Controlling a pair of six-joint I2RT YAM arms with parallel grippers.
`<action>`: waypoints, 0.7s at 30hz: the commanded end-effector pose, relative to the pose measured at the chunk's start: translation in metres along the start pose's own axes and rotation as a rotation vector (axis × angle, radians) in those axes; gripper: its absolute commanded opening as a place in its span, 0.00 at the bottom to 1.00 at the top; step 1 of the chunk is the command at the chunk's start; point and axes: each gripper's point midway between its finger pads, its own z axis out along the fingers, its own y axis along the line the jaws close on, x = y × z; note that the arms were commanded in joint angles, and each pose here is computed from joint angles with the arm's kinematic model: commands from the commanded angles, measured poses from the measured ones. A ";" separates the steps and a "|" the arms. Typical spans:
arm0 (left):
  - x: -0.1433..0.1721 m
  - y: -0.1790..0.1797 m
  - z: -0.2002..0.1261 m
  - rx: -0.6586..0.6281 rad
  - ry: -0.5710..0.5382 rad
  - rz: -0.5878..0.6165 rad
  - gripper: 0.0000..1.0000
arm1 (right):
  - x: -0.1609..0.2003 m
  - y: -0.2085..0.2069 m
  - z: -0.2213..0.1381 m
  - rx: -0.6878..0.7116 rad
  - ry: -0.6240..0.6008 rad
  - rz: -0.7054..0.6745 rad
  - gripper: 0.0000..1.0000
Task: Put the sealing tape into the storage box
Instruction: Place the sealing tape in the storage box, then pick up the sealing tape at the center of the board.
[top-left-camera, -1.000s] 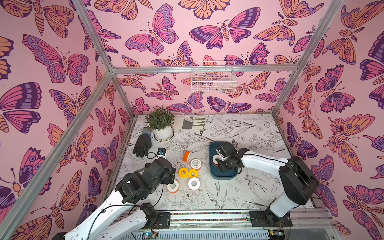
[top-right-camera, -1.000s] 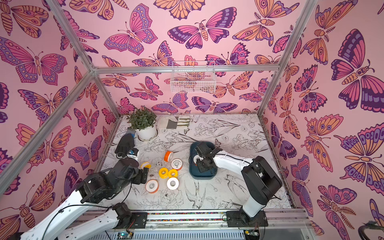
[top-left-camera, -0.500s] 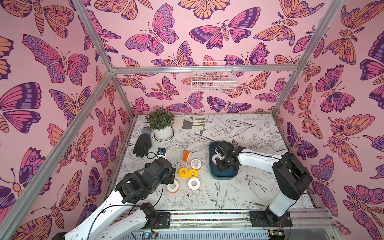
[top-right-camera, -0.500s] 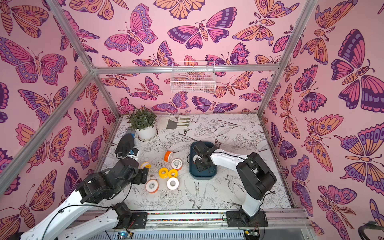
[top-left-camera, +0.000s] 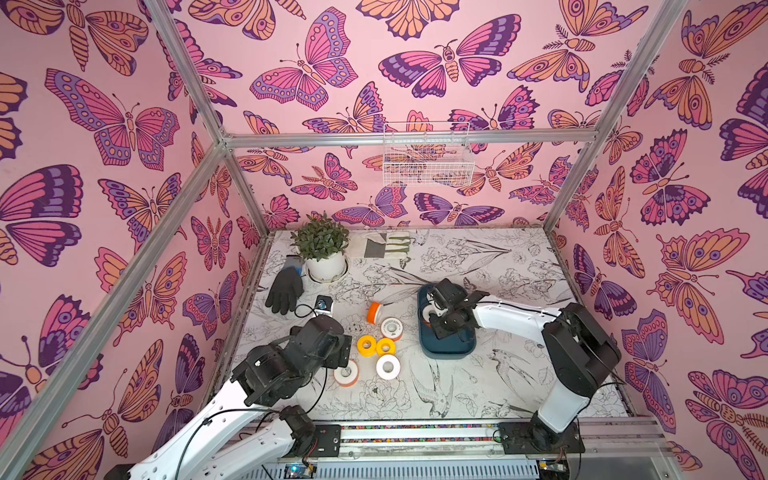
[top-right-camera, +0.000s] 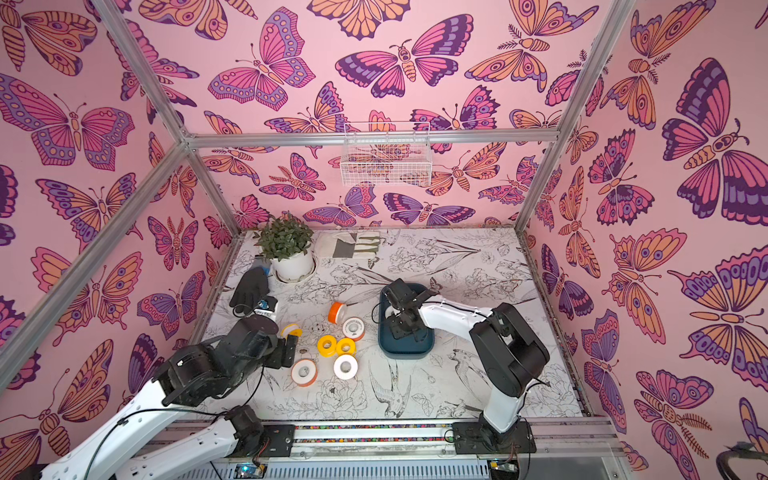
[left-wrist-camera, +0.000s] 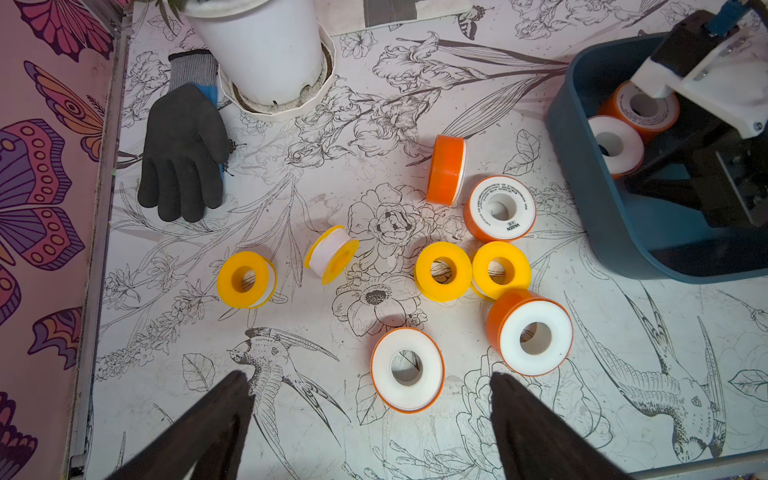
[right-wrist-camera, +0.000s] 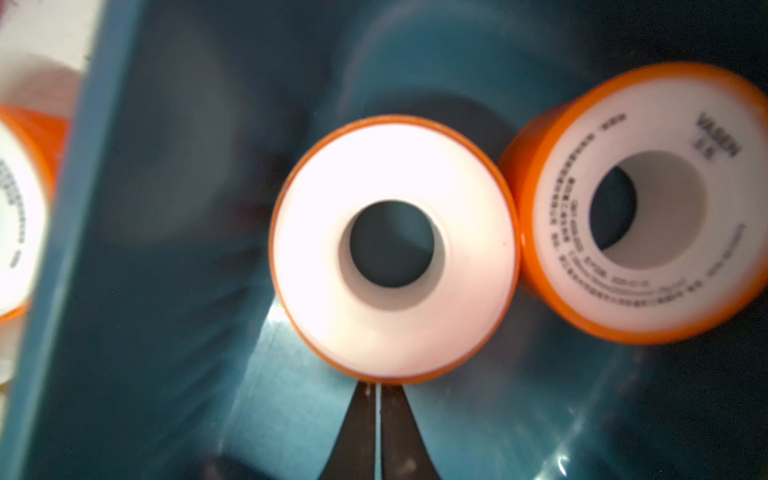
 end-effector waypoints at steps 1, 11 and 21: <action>0.005 0.001 0.004 -0.004 0.014 0.001 0.94 | -0.005 0.003 -0.030 -0.034 -0.092 -0.015 0.13; 0.005 -0.002 0.006 0.001 0.026 0.010 0.94 | -0.010 -0.069 -0.099 0.142 -0.453 0.205 0.19; 0.007 -0.007 0.010 0.012 0.051 0.020 0.93 | 0.015 -0.111 -0.099 0.272 -0.587 0.352 0.33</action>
